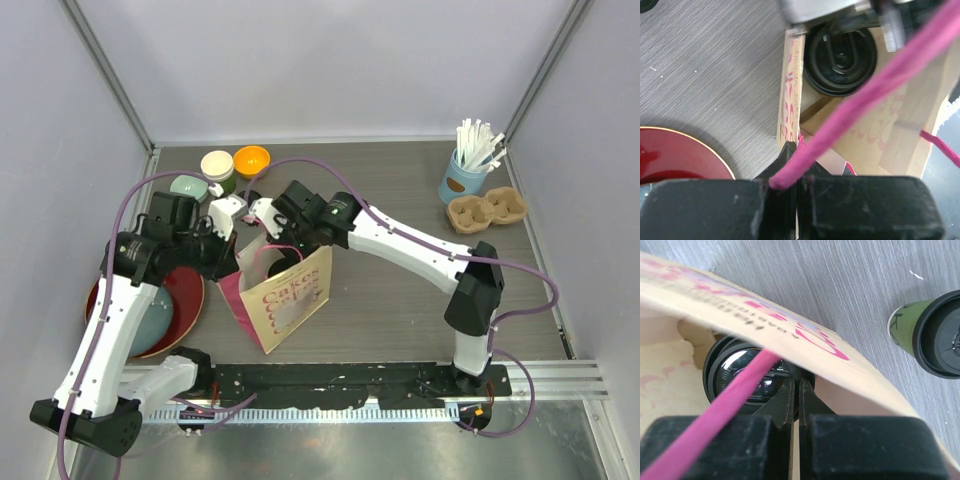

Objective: Pack the takeout coffee

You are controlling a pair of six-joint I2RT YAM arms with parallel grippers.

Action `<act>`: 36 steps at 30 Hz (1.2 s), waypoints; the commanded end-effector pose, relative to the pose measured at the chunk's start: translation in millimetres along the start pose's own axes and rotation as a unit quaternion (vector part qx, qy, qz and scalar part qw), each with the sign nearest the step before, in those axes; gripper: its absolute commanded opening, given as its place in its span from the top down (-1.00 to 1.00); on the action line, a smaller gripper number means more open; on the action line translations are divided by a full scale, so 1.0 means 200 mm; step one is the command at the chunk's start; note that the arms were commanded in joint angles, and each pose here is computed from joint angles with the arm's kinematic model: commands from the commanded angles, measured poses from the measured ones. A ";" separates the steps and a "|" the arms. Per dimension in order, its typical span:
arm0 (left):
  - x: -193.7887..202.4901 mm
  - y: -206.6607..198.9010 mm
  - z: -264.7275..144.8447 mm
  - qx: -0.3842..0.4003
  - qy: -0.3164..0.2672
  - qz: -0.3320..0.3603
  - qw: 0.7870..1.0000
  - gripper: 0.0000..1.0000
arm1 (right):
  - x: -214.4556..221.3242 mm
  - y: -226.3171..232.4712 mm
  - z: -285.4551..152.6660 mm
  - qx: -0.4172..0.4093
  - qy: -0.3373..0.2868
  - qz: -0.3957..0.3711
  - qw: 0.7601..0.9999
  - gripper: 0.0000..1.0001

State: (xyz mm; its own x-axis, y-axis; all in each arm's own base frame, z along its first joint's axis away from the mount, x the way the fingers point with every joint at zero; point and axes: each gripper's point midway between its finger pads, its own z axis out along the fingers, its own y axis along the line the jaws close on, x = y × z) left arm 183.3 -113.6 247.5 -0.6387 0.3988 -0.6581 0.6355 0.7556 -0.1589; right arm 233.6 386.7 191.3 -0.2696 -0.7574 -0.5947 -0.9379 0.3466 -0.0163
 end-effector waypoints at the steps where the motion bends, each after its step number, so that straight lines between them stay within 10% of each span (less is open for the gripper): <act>1: -0.05 -0.07 -0.02 0.035 -0.028 0.020 0.999 1.00 | 0.18 -0.05 0.15 0.029 0.073 0.038 0.996 0.98; 8: -0.06 -0.06 -0.04 0.031 -0.027 0.026 0.999 1.00 | 0.22 -0.07 0.19 0.043 0.089 0.042 0.994 0.87; 18: -0.04 -0.05 -0.05 0.022 -0.020 0.036 0.999 1.00 | 0.07 -0.08 0.05 0.054 0.023 0.046 0.997 0.16; 36: 0.02 -0.04 -0.07 0.018 0.004 0.051 0.999 1.00 | -0.57 0.13 -0.57 -0.038 -0.356 0.008 0.934 -0.45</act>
State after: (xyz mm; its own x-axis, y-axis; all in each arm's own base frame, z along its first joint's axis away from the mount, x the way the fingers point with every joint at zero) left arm 174.3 -111.6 246.1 -0.5997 0.4688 -0.6486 0.6961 0.7053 -0.1339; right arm 225.7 403.8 275.9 -0.2015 -0.4269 -0.8816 -0.9264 0.3754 0.0300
